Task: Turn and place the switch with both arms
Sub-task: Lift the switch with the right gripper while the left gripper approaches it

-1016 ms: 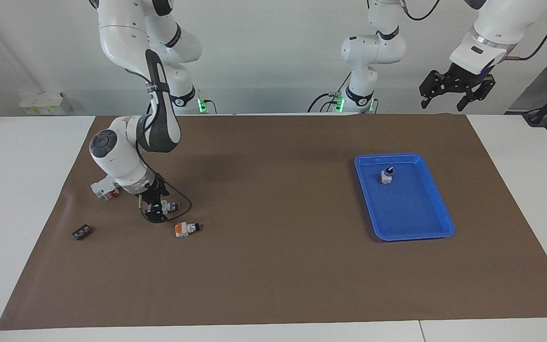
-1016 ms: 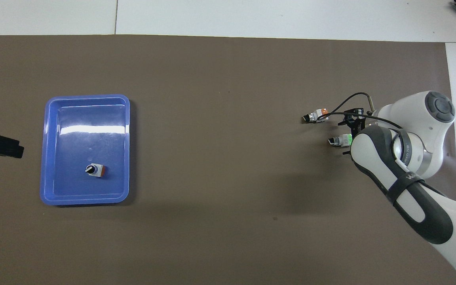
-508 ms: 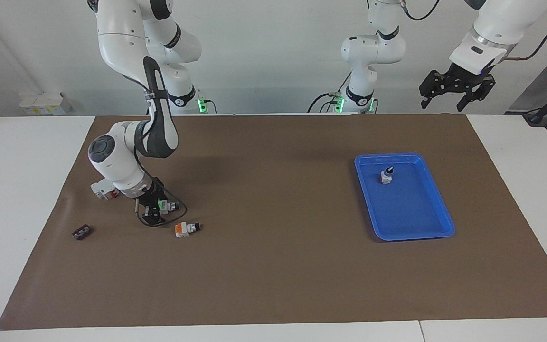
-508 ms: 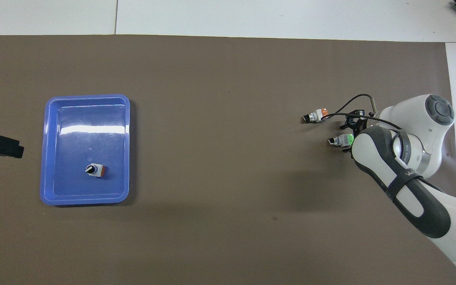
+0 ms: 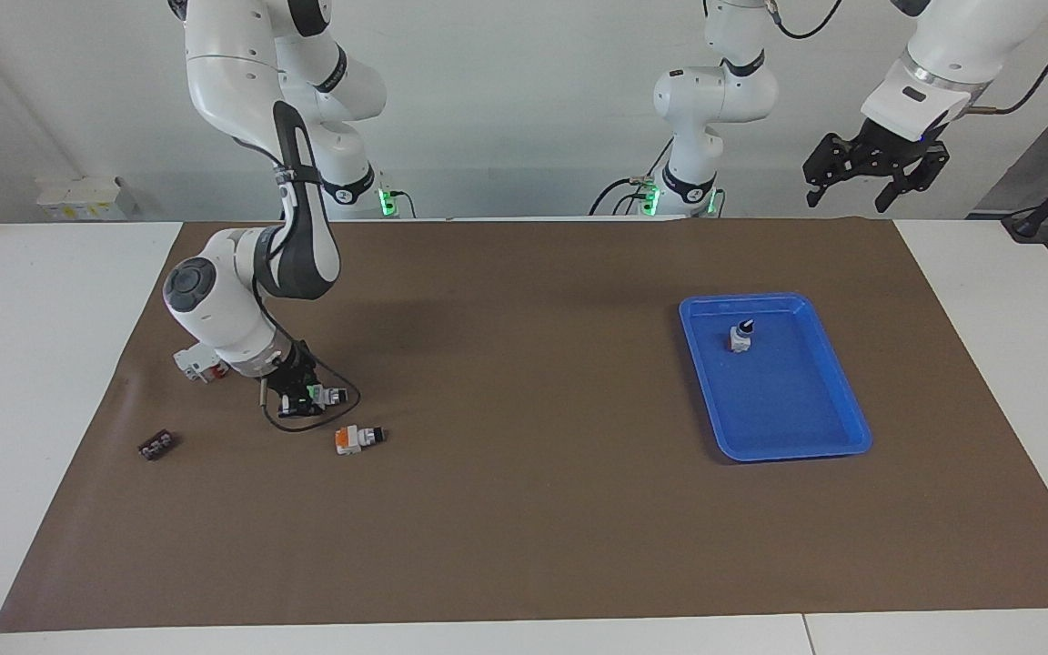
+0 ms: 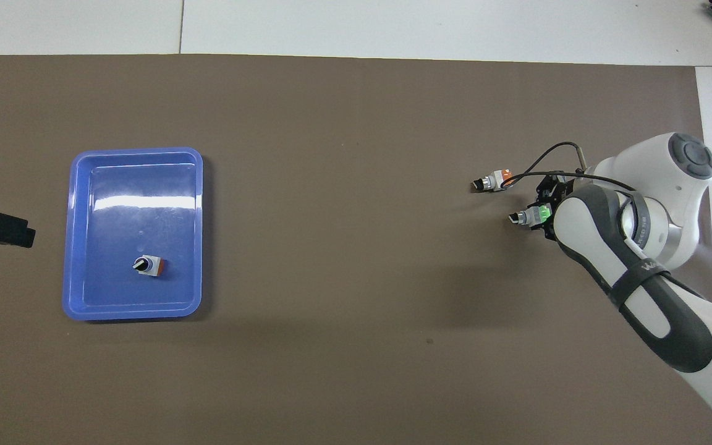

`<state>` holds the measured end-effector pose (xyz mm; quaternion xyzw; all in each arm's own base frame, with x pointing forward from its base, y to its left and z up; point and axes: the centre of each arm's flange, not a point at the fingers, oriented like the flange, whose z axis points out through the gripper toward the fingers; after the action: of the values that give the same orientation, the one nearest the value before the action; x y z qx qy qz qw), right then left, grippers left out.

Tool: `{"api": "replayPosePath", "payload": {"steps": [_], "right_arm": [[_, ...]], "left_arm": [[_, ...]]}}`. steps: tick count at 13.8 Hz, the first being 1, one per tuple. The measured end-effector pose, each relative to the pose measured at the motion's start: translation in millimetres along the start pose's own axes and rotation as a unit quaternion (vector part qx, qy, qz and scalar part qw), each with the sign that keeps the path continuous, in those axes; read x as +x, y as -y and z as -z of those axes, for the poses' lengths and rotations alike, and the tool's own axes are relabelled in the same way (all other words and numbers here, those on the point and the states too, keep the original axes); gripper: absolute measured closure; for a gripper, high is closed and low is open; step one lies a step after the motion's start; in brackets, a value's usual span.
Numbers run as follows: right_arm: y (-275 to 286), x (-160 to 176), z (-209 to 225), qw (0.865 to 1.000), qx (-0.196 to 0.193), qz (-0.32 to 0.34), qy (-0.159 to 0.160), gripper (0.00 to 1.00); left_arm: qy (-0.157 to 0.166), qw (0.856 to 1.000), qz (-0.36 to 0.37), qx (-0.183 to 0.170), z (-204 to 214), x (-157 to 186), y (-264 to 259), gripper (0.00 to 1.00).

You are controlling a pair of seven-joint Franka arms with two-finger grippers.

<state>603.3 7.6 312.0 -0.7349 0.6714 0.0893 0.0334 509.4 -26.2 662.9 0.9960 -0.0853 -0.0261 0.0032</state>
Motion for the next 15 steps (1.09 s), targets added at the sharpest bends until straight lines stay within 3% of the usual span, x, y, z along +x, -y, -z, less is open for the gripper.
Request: {"api": "replayPosePath", "payload": {"steps": [2,3,8,10,11,15], "right_arm": [[4,-23,53,1.000,-0.012,0.013,0.022,0.59],[1,-41,81,0.999,-0.005,0.016,0.049,0.59],[-39,-151,182,0.978,0.034,0.038,0.204,0.59],[-47,-207,198,0.964,0.045,0.009,0.263,0.59],[-48,-229,203,0.955,0.048,-0.003,0.292,0.59],[-59,-307,210,0.925,0.064,-0.016,0.374,0.59]], "left_arm": [[-0.002,1.000,0.001,-0.003,2,-2,0,0.02],[-0.003,1.000,0.004,-0.015,3,-2,-2,0.02],[-0.011,0.987,0.087,-0.136,8,1,-19,0.06],[-0.008,0.972,0.131,-0.194,14,4,-39,0.07],[-0.009,0.964,0.154,-0.216,17,7,-52,0.13],[0.007,0.931,0.250,-0.267,20,17,-119,0.13]]}}
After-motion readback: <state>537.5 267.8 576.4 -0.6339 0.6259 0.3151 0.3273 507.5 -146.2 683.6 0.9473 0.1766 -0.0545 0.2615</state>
